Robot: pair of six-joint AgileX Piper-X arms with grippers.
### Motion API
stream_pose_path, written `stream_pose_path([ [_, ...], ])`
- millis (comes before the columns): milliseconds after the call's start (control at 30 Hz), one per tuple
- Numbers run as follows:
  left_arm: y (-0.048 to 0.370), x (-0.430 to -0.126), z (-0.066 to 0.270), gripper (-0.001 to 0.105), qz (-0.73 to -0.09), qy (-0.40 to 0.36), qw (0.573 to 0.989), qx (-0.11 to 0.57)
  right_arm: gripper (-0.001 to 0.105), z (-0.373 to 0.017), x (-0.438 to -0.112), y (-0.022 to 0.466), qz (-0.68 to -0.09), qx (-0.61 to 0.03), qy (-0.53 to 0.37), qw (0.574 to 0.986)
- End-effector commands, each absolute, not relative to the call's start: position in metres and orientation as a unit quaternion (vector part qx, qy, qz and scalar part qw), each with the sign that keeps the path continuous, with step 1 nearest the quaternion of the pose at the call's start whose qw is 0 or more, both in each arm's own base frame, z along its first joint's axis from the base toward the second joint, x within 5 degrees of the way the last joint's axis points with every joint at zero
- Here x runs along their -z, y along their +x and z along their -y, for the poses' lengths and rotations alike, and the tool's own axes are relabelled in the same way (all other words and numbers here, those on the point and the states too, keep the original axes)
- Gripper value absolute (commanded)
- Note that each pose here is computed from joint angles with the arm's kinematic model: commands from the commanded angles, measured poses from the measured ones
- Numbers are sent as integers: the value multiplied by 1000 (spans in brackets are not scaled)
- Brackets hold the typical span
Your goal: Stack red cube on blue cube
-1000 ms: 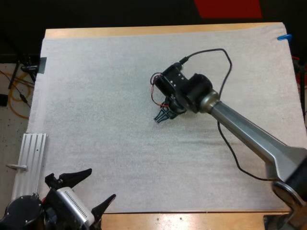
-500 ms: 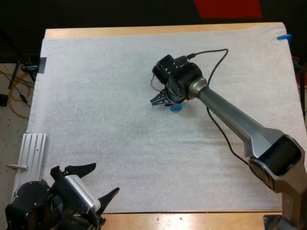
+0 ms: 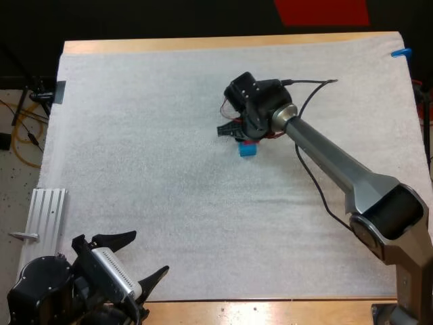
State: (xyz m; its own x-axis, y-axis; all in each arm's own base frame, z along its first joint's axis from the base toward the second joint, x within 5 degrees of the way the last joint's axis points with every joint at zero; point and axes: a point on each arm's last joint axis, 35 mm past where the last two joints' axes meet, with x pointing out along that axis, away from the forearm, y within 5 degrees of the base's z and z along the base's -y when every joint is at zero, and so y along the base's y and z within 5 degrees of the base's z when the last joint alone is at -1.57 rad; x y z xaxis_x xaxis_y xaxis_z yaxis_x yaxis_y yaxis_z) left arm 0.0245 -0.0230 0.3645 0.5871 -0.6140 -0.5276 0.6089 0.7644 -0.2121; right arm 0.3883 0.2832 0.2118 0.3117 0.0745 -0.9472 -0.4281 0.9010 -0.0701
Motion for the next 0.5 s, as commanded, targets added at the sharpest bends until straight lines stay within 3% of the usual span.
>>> stream_pose_path([
  [0,25,-367,23,75,-291,-10,892,346,31,-282,-219,391,-561,-166,-141,798],
  [467,25,-367,23,75,-290,-8,892,346,31,-284,-220,392,-559,-180,-124,800],
])
